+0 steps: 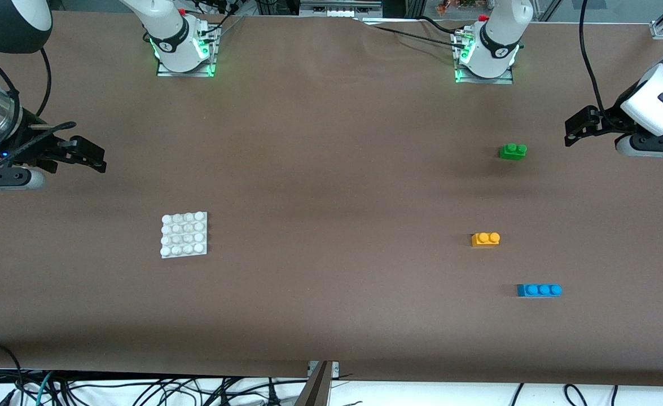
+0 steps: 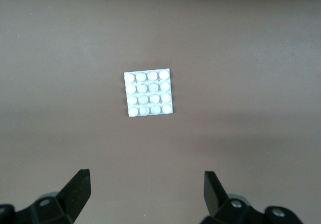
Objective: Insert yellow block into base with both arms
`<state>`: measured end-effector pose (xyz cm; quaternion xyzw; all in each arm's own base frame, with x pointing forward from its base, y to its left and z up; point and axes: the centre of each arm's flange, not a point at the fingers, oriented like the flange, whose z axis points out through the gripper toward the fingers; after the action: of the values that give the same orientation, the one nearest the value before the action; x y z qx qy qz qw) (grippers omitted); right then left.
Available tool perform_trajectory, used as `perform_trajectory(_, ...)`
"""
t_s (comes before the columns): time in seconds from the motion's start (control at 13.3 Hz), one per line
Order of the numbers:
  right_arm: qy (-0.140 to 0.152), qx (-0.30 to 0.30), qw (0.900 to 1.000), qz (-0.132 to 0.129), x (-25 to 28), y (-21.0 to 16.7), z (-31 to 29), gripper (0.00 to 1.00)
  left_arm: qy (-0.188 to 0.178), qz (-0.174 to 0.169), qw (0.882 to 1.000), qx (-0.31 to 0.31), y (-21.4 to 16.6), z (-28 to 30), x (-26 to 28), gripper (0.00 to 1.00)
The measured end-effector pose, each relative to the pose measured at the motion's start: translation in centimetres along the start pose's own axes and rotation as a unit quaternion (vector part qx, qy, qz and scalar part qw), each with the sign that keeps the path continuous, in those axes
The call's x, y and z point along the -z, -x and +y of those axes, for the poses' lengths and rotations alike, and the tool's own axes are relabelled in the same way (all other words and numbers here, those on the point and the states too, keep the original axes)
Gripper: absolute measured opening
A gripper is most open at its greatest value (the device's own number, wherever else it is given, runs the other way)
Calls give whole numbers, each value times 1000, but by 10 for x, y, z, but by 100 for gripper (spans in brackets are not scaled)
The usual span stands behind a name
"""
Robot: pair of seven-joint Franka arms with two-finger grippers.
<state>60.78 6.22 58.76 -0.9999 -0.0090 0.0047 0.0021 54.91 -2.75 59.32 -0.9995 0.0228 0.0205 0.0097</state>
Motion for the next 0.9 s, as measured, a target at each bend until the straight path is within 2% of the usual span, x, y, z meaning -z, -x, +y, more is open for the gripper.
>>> perform_trajectory(0.9, 0, 0, 1000, 0, 0, 0, 0, 100, 0, -4, 1000, 3, 1, -3, -1, 100)
